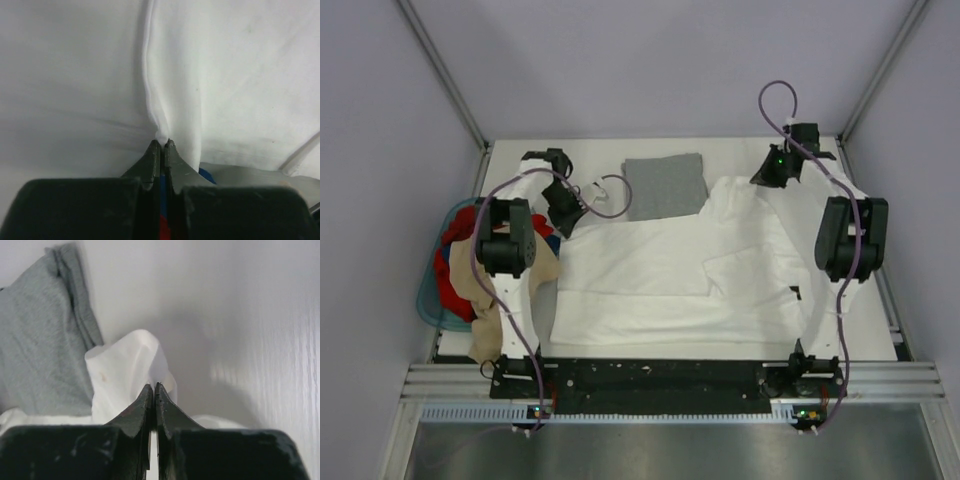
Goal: Fold and stack the t-shirts
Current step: Grap the side of the flattened tshirt furthest away from the robot with both arms, then fold the other side of the tshirt into a rectangle
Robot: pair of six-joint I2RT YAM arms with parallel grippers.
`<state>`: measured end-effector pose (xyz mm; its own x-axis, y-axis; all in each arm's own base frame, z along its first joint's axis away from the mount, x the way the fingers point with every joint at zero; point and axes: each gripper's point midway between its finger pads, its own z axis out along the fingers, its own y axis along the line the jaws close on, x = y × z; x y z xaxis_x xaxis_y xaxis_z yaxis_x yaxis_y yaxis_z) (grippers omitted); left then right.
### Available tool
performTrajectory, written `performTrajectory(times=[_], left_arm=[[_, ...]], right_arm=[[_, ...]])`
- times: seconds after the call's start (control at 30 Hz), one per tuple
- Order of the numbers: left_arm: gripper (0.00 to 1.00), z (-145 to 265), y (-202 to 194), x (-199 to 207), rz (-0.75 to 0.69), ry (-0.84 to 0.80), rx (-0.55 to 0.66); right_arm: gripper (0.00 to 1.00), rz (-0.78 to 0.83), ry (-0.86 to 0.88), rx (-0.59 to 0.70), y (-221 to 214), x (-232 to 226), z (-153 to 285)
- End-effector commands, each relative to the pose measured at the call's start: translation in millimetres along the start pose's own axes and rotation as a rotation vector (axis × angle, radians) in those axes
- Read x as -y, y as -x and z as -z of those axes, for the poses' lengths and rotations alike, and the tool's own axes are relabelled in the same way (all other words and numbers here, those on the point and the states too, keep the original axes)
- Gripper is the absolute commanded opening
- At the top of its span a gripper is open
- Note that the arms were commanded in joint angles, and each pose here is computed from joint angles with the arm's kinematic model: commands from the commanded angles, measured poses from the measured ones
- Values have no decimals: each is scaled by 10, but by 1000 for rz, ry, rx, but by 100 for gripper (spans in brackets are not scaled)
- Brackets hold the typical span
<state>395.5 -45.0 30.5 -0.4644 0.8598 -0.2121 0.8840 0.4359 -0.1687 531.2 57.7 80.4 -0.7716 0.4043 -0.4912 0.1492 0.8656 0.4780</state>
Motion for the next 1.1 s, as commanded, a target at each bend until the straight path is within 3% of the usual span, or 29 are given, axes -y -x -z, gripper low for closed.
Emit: performTrajectory(times=[0.0, 0.13, 0.23, 0.5, 0.83, 1.07], left_arm=[[0, 521, 276, -19, -49, 162, 139], [0, 797, 351, 109, -99, 244, 201], [0, 906, 264, 319, -120, 261, 180], [0, 841, -196, 860, -153, 248, 121], [0, 524, -465, 1317, -175, 122, 91], [0, 282, -619, 1421, -200, 80, 39]], right_arm=[[0, 189, 124, 202, 311, -562, 989], [0, 224, 117, 207, -86, -503, 1396], [0, 229, 113, 202, -401, -448, 1661], [0, 238, -24, 268, -1037, -101, 2335], [0, -1, -202, 280, -1756, 499, 2374], [0, -180, -374, 360, -1786, 851, 2409]])
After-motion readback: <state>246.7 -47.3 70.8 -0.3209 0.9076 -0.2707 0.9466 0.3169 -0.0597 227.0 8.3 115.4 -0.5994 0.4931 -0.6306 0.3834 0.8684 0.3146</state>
